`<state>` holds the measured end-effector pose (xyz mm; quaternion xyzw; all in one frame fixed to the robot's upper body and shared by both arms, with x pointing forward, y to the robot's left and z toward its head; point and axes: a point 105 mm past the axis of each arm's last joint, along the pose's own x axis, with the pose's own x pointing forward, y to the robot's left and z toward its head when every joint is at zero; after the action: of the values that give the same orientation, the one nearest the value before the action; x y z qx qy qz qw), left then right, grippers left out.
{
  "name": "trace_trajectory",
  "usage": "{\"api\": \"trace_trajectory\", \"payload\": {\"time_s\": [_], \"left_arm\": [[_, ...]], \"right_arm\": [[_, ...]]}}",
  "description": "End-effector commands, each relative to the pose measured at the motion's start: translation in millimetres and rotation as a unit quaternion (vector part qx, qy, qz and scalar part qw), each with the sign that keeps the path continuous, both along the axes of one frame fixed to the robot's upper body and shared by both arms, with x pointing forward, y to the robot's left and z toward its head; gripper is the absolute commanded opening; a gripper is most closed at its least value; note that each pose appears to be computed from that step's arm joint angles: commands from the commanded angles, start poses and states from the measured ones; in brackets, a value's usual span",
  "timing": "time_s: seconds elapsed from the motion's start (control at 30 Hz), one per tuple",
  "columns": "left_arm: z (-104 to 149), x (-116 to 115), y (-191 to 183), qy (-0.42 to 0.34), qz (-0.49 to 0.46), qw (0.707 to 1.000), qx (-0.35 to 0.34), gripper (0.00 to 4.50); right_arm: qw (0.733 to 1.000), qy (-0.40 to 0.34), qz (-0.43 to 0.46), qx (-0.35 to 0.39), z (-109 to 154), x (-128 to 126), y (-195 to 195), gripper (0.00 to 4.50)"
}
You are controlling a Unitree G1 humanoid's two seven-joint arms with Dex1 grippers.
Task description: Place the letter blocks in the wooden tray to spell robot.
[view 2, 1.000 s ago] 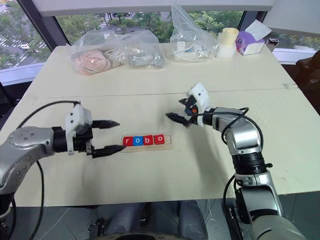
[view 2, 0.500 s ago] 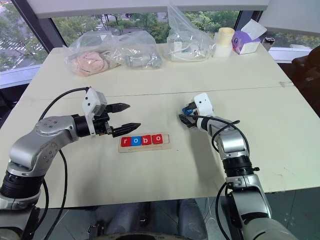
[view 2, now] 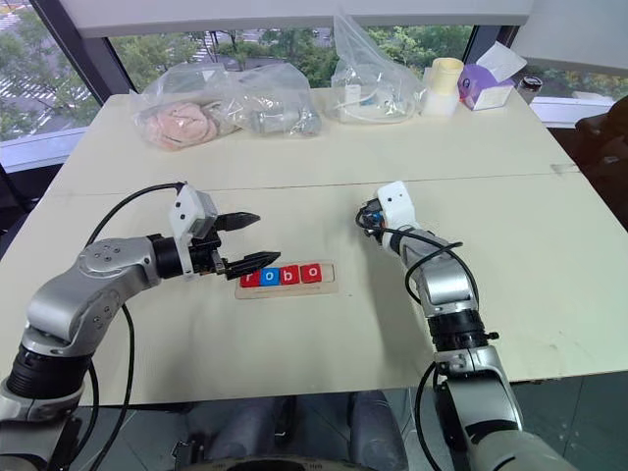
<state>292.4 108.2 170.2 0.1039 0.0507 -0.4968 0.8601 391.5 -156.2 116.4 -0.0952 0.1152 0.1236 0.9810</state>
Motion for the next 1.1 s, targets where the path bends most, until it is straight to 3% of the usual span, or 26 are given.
{"api": "trace_trajectory", "payload": {"time_s": [0.03, 0.27, 0.37, 0.63, 0.67, 0.83, 0.97, 1.1], "left_arm": [[0, -17, -10, -0.021, -0.047, 0.998, 0.028, 4.50], [-5, -17, -21, -0.017, -0.079, 0.996, 0.027, 4.50], [-7, -15, -24, -0.018, -0.091, 0.995, 0.028, 4.50], [-6, -4, -23, -0.028, -0.098, 0.994, 0.037, 4.50], [-6, -4, -22, -0.029, -0.096, 0.994, 0.038, 4.50], [-6, -2, -18, -0.035, -0.085, 0.995, 0.041, 4.50], [-3, -6, -13, -0.034, -0.084, 0.995, 0.040, 4.50], [2, -15, -8, -0.017, -0.104, 0.993, 0.043, 4.50]], "right_arm": [[0.997, -0.037, -0.066, 0.026, 32, -28, -10, 1.18], [0.983, 0.073, -0.127, 0.115, 10, -105, 8, 1.18], [0.979, 0.110, -0.124, 0.121, 2, -117, 14, 1.18], [0.972, 0.164, -0.107, 0.127, -16, -120, 26, 1.18], [0.972, 0.167, -0.107, 0.126, -17, -119, 26, 2.23], [0.974, 0.164, -0.100, 0.117, -14, -115, 24, 4.46], [0.989, 0.068, -0.082, 0.103, 22, -94, 5, 4.46], [0.990, -0.009, 0.078, 0.114, 64, -81, 10, 4.46]]}}
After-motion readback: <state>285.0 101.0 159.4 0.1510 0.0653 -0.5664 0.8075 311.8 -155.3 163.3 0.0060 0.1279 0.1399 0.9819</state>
